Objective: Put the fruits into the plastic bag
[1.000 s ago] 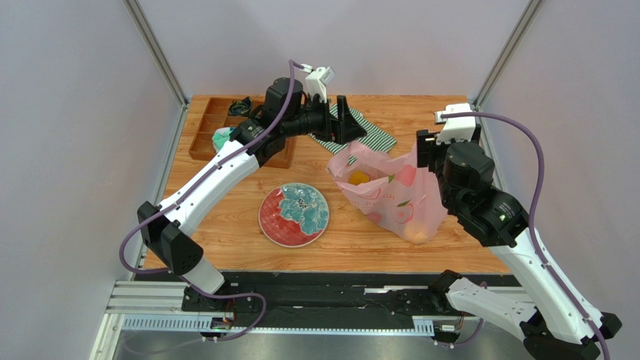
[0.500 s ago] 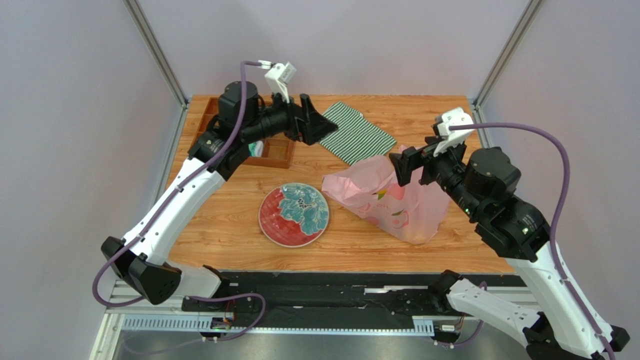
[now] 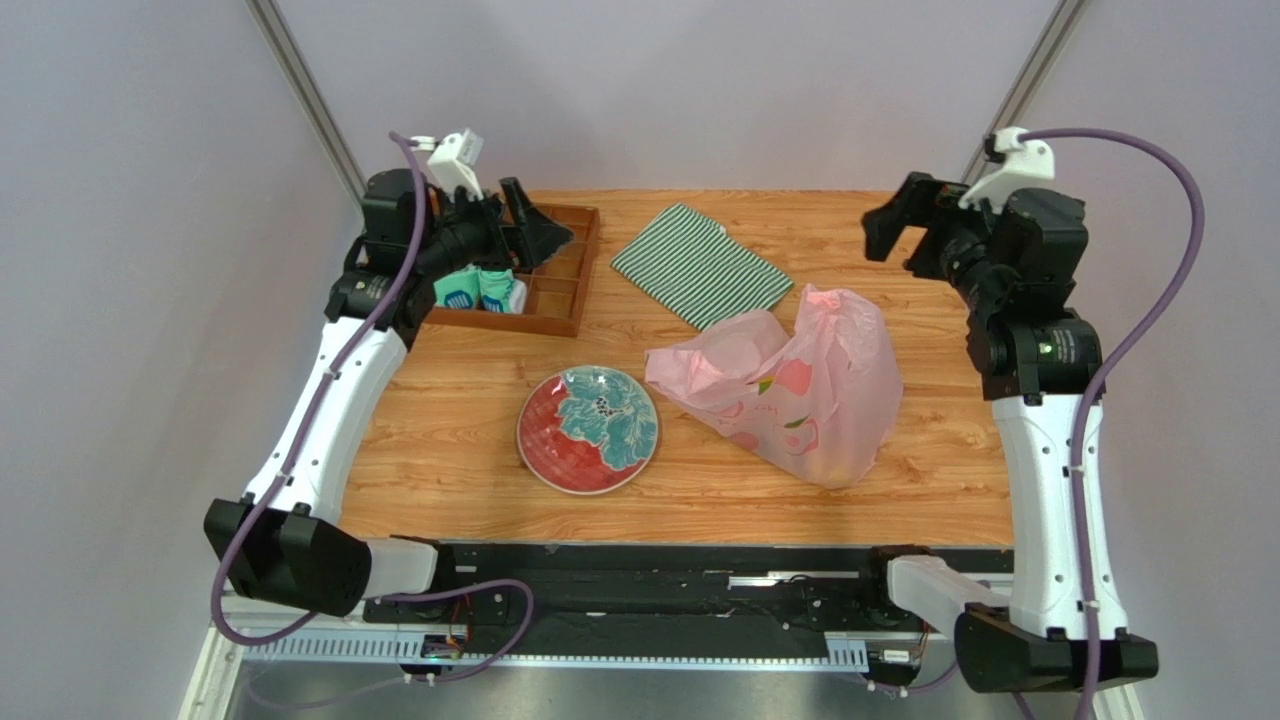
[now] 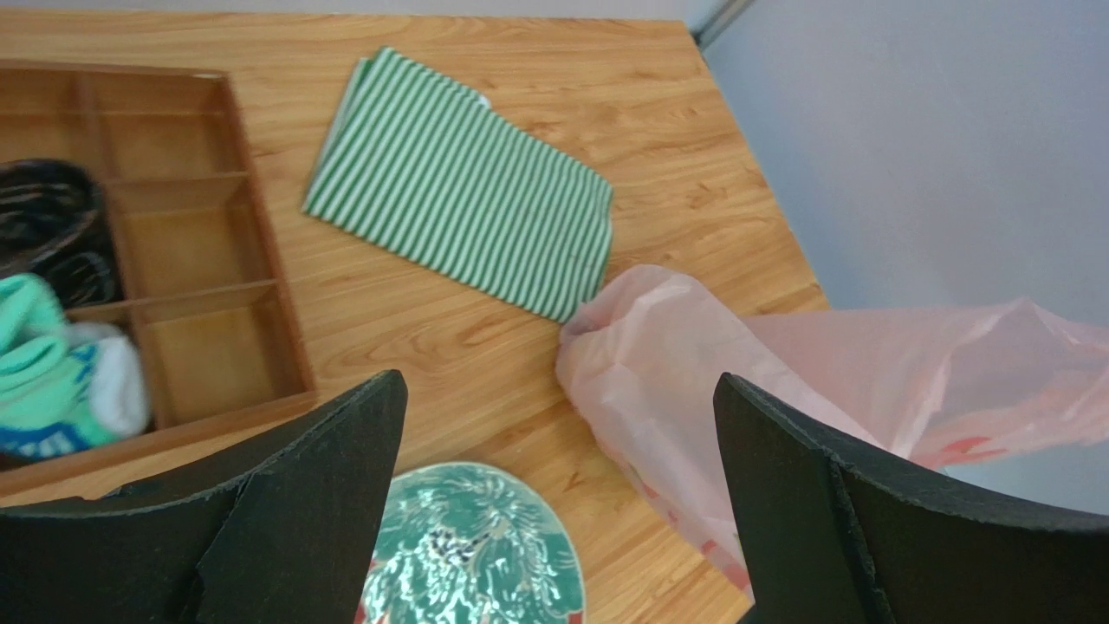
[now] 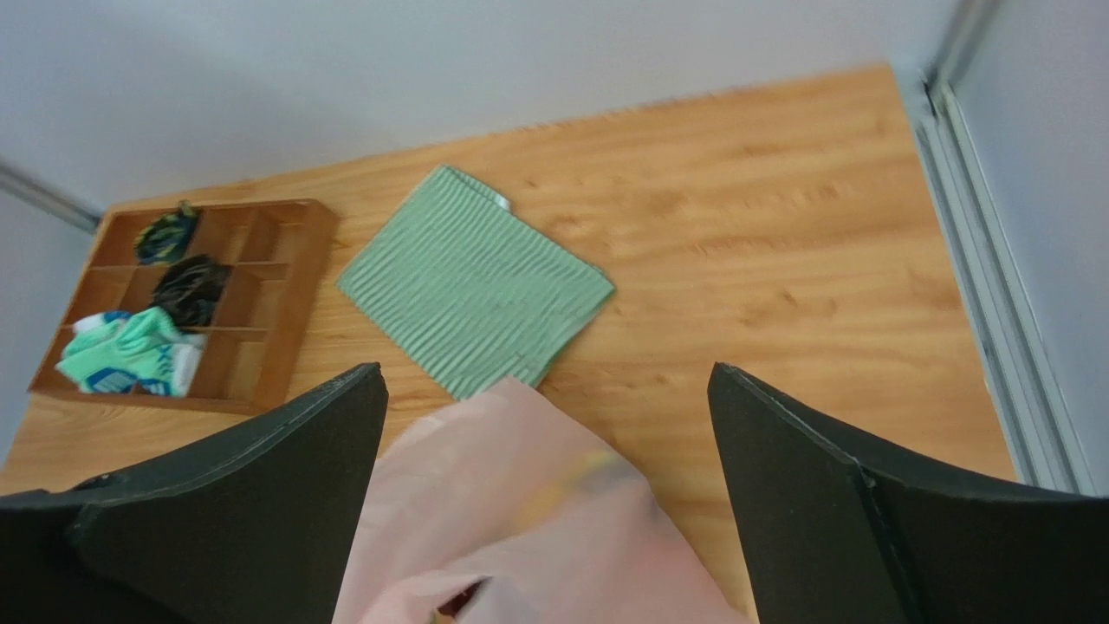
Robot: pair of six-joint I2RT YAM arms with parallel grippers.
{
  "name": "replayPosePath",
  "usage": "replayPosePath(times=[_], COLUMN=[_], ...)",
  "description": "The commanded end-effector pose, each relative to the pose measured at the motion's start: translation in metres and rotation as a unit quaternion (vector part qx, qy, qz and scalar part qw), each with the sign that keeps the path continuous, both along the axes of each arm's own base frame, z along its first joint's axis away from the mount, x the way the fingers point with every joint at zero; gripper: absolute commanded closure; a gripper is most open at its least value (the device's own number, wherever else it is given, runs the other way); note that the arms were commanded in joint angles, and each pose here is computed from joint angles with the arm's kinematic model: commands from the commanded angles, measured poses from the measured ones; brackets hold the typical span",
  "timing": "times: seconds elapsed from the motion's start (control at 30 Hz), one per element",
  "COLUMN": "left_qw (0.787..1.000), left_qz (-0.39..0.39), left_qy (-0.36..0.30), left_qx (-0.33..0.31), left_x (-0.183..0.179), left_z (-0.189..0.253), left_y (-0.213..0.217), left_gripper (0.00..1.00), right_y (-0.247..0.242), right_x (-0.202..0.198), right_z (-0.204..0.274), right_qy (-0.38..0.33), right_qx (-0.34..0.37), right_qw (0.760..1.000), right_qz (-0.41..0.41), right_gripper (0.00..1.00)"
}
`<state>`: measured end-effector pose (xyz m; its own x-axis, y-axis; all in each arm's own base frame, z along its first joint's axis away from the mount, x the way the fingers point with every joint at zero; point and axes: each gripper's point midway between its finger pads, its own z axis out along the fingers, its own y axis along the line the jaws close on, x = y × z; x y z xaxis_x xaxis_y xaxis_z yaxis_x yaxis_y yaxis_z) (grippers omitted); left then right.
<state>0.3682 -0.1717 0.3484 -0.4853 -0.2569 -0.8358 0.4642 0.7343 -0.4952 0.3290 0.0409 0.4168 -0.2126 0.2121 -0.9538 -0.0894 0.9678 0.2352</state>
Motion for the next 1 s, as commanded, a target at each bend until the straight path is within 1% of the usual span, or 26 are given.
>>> replayPosePath(times=[0.0, 0.03, 0.07, 0.1, 0.13, 0.17, 0.2, 0.23, 0.27, 0.37, 0.4, 0.43, 0.5, 0.6, 0.97], left_qw=[0.998, 0.998, 0.998, 0.996, 0.996, 0.995, 0.992, 0.992, 0.991, 0.986, 0.983, 0.982, 0.978, 0.975, 0.973], left_qz=[0.011, 0.017, 0.016, 0.014, 0.014, 0.012, 0.016, 0.020, 0.027, 0.050, 0.067, 0.073, 0.088, 0.108, 0.121], left_qy=[-0.055, -0.057, -0.058, -0.078, -0.080, -0.085, -0.109, -0.103, -0.115, -0.137, -0.144, -0.147, -0.159, -0.160, -0.162], left_qx=[0.013, 0.020, 0.028, 0.040, 0.045, 0.049, 0.057, 0.064, 0.067, 0.083, 0.090, 0.094, 0.104, 0.109, 0.116], left_x=[-0.028, -0.031, -0.038, -0.047, -0.052, -0.058, -0.069, -0.072, -0.075, -0.089, -0.093, -0.094, -0.099, -0.100, -0.100], left_z=[0.029, 0.029, 0.028, 0.034, 0.030, 0.029, 0.035, 0.021, 0.022, 0.013, 0.009, 0.008, 0.008, 0.005, -0.002], left_y=[0.034, 0.040, 0.042, 0.044, 0.046, 0.046, 0.049, 0.051, 0.054, 0.064, 0.070, 0.072, 0.079, 0.085, 0.090], left_gripper=[0.04, 0.03, 0.03, 0.03, 0.03, 0.03, 0.03, 0.03, 0.02, 0.02, 0.02, 0.02, 0.02, 0.02, 0.01], right_y=[-0.024, -0.028, -0.039, -0.042, -0.043, -0.048, -0.050, -0.050, -0.055, -0.063, -0.064, -0.064, -0.063, -0.063, -0.067], right_x=[-0.023, -0.033, -0.036, -0.041, -0.053, -0.055, -0.058, -0.070, -0.068, -0.084, -0.083, -0.089, -0.089, -0.089, -0.091], right_z=[0.006, 0.012, 0.008, 0.007, 0.012, 0.003, -0.001, 0.001, -0.016, -0.023, -0.039, -0.040, -0.053, -0.055, -0.055], right_qy=[-0.015, -0.029, -0.030, -0.034, -0.050, -0.049, -0.051, -0.068, -0.061, -0.095, -0.085, -0.093, -0.086, -0.088, -0.087], right_qx=[0.063, 0.059, 0.049, 0.042, 0.035, 0.028, 0.024, 0.020, 0.019, 0.013, 0.014, 0.012, 0.013, 0.016, 0.008], right_qw=[0.998, 0.998, 0.997, 0.997, 0.996, 0.996, 0.995, 0.994, 0.993, 0.987, 0.988, 0.987, 0.987, 0.987, 0.986], right_qz=[-0.012, -0.022, -0.044, -0.052, -0.061, -0.075, -0.080, -0.084, -0.100, -0.127, -0.131, -0.132, -0.132, -0.132, -0.142], right_gripper=[0.01, 0.01, 0.01, 0.02, 0.02, 0.02, 0.02, 0.02, 0.02, 0.03, 0.03, 0.03, 0.03, 0.03, 0.04])
